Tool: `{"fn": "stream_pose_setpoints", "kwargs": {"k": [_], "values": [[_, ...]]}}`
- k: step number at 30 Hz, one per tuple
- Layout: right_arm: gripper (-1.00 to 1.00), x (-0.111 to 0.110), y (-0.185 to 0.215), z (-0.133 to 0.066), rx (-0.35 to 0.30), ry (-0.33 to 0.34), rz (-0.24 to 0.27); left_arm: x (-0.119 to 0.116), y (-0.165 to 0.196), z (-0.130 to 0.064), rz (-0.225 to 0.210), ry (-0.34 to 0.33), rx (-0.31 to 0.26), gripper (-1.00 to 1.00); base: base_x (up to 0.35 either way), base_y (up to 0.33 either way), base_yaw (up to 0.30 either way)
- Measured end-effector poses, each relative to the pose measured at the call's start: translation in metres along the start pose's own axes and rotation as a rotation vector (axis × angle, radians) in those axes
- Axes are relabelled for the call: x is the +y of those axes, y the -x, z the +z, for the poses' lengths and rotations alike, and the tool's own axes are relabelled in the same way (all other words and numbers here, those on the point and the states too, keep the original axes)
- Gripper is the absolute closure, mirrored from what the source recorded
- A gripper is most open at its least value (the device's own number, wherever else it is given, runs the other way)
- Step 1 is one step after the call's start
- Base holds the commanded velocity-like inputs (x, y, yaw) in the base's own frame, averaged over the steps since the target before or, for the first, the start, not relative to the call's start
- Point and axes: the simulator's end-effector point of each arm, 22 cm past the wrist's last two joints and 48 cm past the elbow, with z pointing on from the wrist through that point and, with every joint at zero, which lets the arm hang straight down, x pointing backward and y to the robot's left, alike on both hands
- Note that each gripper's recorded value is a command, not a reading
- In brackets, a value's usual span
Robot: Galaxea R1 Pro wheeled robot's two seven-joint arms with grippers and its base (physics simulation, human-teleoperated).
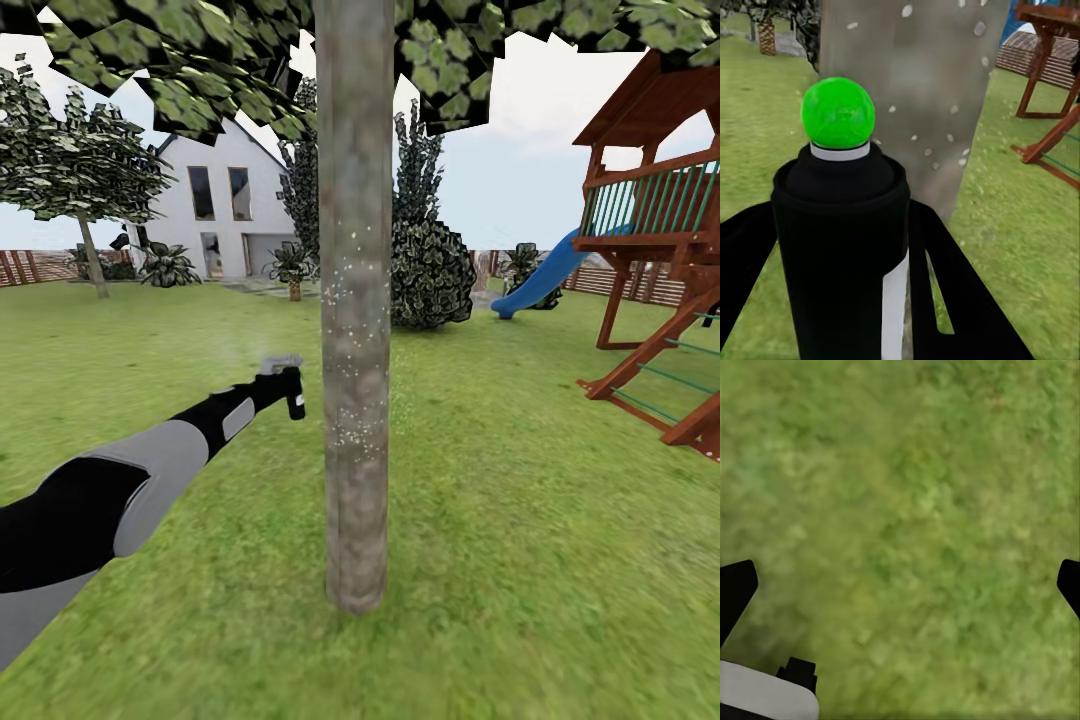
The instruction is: In the garden, pick up the pesticide atomizer on the floor and spray pesticide onto both trees until each tree trunk is fully covered.
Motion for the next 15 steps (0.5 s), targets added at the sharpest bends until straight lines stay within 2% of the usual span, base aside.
{"fn": "stream_pose_setpoints", "kwargs": {"k": [3, 5, 6, 12, 14, 15], "values": [[-1.0, 0.0, 0.0, 0.0, 0.0, 0.0, 0.0, -0.001, -0.002, 0.0, 0.003, -0.005, 0.003, 1.0, 0.0, 0.0, 0.0], [-1.0, 0.0, 0.0, 0.0, 0.0, 0.0, 0.0, -0.024, -0.005, -0.001, 0.002, -0.106, 0.008, 1.0, 0.0, 0.0, 0.0], [-1.0, 0.0, 0.0, 0.0, 0.0, 0.0, 0.0, -0.028, -0.008, -0.002, 0.002, -0.126, 0.012, 1.0, 0.0, 0.0, 0.0], [-1.0, 0.0, 0.0, 0.0, 0.0, 0.0, 0.0, -0.025, -0.079, -0.011, -0.029, -0.133, 0.093, 1.0, 0.0, 0.0, 0.0], [-1.0, 0.0, 0.0, 0.0, 0.001, 0.0, 0.0, -0.022, -0.12, -0.019, -0.043, -0.128, 0.143, 1.0, 0.0, 0.0, 0.0], [-1.0, 0.0, 0.0, 0.0, 0.0, 0.0, 0.0, -0.021, -0.139, -0.024, -0.052, -0.124, 0.149, 1.0, 0.0, 0.0, 0.0]]}}
